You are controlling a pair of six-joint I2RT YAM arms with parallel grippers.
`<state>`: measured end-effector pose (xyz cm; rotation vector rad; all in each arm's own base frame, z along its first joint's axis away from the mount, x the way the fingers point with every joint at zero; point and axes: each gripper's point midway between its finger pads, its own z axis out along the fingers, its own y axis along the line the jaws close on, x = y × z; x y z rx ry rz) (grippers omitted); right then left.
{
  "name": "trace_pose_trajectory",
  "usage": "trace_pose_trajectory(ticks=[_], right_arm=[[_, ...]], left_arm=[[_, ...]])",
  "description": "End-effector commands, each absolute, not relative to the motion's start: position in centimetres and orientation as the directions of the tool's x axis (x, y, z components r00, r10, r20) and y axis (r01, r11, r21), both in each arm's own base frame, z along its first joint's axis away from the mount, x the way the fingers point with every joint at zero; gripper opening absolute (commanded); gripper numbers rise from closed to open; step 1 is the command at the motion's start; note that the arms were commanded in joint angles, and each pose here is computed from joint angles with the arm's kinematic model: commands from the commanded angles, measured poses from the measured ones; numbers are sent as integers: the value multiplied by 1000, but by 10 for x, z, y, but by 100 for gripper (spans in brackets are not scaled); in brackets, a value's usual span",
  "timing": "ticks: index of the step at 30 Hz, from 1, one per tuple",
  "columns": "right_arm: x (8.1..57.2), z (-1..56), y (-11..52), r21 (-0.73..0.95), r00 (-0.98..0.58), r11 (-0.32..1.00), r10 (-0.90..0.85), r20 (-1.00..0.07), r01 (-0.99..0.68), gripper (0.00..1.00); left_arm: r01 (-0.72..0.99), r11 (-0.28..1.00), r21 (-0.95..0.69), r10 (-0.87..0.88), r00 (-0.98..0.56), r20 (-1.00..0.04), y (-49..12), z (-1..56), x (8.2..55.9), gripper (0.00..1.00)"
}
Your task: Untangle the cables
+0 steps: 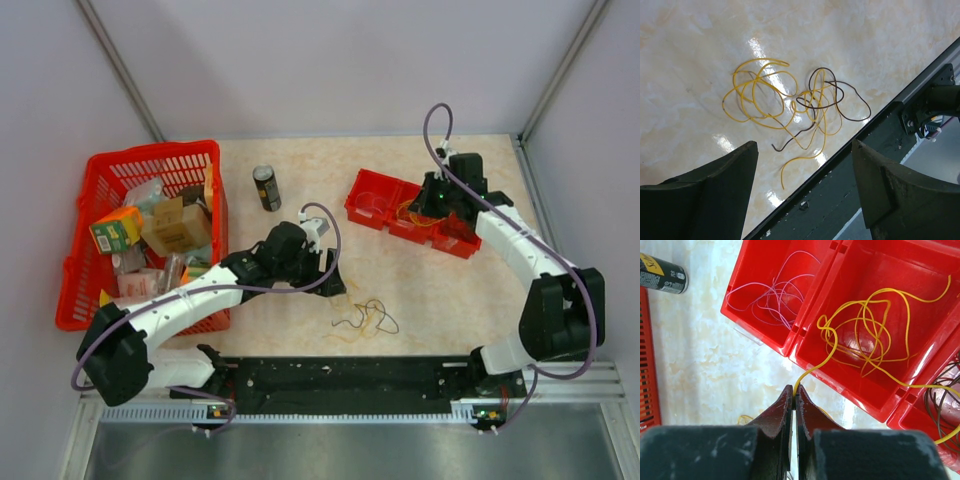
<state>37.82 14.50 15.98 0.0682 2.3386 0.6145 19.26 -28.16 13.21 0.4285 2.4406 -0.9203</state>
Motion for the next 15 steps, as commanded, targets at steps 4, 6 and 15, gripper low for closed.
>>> trace_pose_trajectory(ticks=[4, 6, 15], right_arm=[[389, 158, 133, 429, -750, 896, 206, -629, -113, 0], [397, 153, 133, 423, -761, 900, 201, -616, -105, 0], [468, 128, 132, 390, -791, 919, 195, -580, -59, 4]], left_arm=[[474, 698, -537, 112, -812, -572, -286, 139, 192, 80], [474, 696, -538, 106, -810, -577, -286, 141, 192, 80], [478, 697, -534, 109, -807, -581, -285, 144, 191, 80]])
